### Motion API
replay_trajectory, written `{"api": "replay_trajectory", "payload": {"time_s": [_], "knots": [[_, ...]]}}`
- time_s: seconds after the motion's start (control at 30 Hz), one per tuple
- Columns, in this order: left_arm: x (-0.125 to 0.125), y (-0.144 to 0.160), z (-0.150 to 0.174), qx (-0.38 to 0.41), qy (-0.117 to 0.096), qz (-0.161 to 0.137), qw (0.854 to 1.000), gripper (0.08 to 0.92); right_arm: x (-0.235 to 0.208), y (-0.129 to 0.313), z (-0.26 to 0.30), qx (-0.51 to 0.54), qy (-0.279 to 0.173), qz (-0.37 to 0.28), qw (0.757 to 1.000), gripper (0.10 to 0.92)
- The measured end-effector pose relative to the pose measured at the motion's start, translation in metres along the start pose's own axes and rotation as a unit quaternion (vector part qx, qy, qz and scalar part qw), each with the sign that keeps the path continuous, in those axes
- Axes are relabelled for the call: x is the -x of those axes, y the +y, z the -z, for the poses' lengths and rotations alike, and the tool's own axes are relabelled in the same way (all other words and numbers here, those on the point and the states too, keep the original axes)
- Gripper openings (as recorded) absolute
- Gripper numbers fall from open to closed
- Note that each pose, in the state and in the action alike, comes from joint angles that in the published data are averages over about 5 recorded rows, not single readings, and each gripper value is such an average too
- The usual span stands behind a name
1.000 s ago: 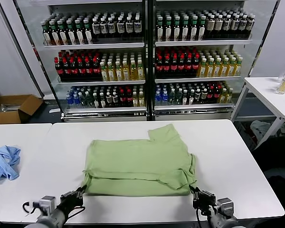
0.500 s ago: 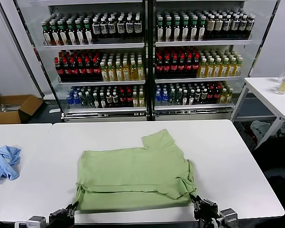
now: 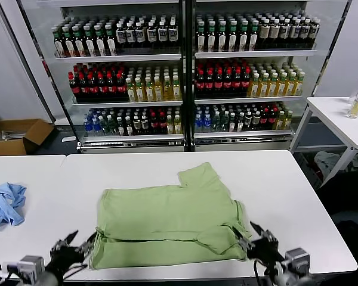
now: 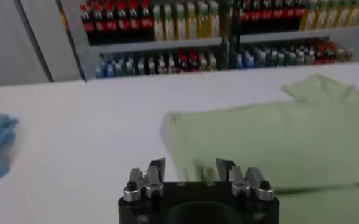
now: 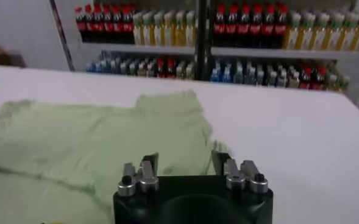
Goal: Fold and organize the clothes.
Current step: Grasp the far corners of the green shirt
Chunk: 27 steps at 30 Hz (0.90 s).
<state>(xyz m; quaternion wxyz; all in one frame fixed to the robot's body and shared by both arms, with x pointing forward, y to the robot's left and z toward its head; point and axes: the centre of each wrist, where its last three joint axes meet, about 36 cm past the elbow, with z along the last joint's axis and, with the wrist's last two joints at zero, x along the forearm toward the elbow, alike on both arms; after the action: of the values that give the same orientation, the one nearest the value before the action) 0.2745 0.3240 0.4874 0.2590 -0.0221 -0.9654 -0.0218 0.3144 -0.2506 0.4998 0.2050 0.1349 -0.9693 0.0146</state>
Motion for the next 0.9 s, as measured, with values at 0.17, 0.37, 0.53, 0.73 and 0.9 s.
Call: {"api": "replay_trajectory", "payload": {"time_s": [0.17,0.37,0.53,0.73,0.9], "knots": [[0.035,0.012,0.013,-0.008,-0.018,-0.009,1.0,0.817,0.05,-0.007,0.014,0.008,-0.016,0.002,1.0,0.82],[0.083,0.031,0.028,-0.011,-0.03,-0.017,0.999,0.822,0.12,-0.011,0.03,0.018,-0.015,0.002,1.0,0.823],[0.122,0.046,0.035,-0.015,-0.028,-0.021,0.999,0.823,0.177,-0.009,0.045,0.022,-0.007,0.0,1.0,0.823],[0.164,0.058,0.038,-0.019,-0.013,-0.026,0.999,0.823,0.236,-0.009,0.059,0.023,0.007,-0.019,1.0,0.823],[0.191,0.065,0.037,-0.021,0.004,-0.033,0.999,0.823,0.276,-0.01,0.063,0.026,0.022,-0.033,0.999,0.823]]}}
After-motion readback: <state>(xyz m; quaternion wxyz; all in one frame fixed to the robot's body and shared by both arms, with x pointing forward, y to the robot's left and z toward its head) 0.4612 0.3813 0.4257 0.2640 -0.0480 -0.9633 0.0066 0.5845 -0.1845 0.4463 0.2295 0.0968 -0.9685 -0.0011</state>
